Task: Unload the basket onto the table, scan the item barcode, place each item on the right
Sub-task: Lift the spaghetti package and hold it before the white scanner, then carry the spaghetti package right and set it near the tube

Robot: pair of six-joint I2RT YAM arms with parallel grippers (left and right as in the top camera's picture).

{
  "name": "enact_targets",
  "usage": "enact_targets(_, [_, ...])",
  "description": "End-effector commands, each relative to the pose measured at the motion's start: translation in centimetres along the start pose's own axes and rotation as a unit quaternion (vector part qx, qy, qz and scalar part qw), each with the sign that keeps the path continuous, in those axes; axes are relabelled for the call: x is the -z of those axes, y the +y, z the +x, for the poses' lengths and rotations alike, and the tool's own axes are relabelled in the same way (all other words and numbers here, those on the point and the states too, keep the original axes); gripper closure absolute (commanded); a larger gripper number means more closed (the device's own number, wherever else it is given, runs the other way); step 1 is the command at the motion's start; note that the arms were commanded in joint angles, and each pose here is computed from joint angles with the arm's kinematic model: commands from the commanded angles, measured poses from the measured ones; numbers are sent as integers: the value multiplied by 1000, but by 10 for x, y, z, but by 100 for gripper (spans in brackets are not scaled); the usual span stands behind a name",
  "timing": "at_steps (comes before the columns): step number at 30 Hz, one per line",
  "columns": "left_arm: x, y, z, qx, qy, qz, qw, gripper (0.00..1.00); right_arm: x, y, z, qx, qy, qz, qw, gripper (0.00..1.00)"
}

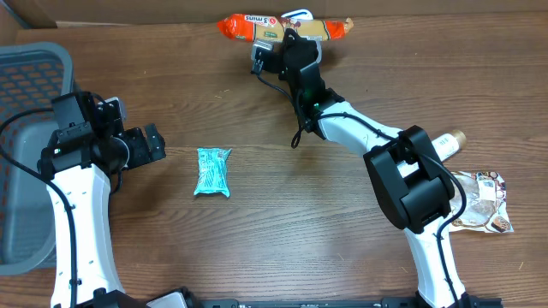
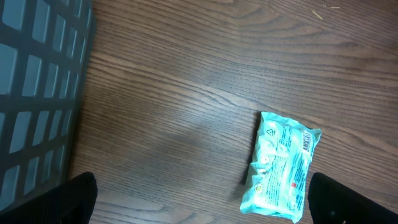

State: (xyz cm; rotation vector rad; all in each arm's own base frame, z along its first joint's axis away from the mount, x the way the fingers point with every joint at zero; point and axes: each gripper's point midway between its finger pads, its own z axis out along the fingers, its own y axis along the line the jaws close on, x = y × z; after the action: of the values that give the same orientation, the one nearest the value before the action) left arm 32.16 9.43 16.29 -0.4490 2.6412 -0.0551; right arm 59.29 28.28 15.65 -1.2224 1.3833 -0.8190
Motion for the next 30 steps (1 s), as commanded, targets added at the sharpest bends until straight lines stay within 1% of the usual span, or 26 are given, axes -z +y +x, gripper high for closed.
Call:
enact_targets(1, [2,-2,-3,-11,-4,4,1000,0,16,-67,-23,-20,-12,71,997,96])
enact_targets(5, [2,-2,-3,-11,-4,4,1000,0,34,-106,-24,-88,-7,96,991,96])
enact_targets(9, [2,-2,-3,-11,-4,4,1000,0,64,-132,-17,-149,22,70,986,96])
enact_targets(11, [2,-2,-2,-11,-4,4,1000,0,82,-139,-13,-209,33,42,976,96])
enact_targets(13, [2,-2,-3,-11,-4,4,1000,1,105,-147,-6,-305,49,17,951,96])
enact_targets(16, [2,-2,-2,-11,-4,4,1000,1,141,-157,7,-460,69,-20,885,96])
enact_targets(19, [2,-2,-2,-11,-4,4,1000,1,174,-156,16,-555,88,-77,824,96])
enact_targets(21, [2,-2,-2,-11,-4,4,1000,0,194,-150,26,-602,111,-115,783,96])
enact_targets(22, [2,-2,-2,-11,-4,4,1000,1,205,-142,32,-629,131,-142,753,96])
enact_targets(23, [2,-2,-2,-11,-4,4,1000,0,210,-137,36,-642,144,-158,736,96])
enact_targets(25, [2,-2,-2,-11,-4,4,1000,0,225,-114,53,-674,196,-208,682,96])
enact_targets(27, [2,-2,-2,-11,-4,4,1000,0,233,-96,71,-686,240,-232,646,96])
enact_targets(28, [2,-2,-2,-11,-4,4,1000,0,236,-79,90,-694,275,-241,620,96])
enact_targets(30, [2,-2,-2,-11,-4,4,1000,0,234,-61,110,-702,301,-243,598,96])
